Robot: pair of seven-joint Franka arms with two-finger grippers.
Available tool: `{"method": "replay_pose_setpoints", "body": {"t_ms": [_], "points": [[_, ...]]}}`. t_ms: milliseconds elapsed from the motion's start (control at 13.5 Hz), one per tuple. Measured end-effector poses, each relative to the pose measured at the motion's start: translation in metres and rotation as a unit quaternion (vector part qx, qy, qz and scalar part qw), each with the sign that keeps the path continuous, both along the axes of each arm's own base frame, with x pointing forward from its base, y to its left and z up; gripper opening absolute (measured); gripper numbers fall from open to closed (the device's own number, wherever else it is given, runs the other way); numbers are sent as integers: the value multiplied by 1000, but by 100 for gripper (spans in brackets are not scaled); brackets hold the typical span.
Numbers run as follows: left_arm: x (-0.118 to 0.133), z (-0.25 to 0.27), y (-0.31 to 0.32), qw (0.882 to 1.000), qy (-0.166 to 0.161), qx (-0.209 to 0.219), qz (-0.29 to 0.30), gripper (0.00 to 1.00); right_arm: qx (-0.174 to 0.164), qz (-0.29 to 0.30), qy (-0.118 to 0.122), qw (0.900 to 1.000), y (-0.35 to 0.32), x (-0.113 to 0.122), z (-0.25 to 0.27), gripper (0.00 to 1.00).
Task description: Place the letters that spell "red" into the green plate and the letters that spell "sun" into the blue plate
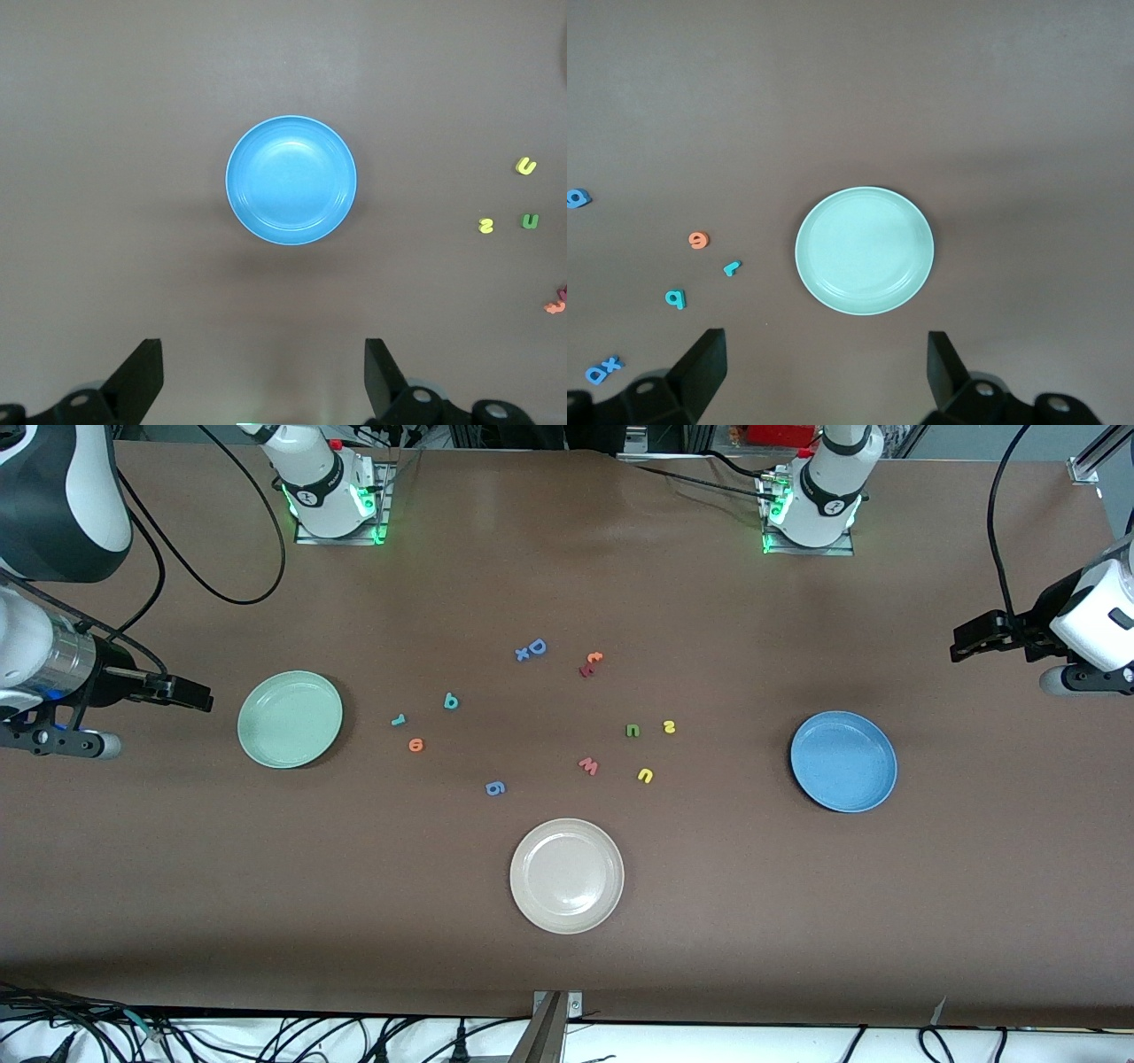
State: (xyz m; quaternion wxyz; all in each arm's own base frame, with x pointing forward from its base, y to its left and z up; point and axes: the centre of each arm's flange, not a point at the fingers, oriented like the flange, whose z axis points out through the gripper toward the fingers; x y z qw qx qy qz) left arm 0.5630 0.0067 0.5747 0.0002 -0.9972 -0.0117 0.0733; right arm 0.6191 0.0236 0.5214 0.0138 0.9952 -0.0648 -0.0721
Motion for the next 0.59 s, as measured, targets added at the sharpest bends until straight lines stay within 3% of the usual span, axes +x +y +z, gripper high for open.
{"method": "replay_pose_setpoints", "body": {"t_ms": [592], "points": [[0,0,-1,1000,0,0,2,100,0,1,-6,1000,1,1,0,100]]}}
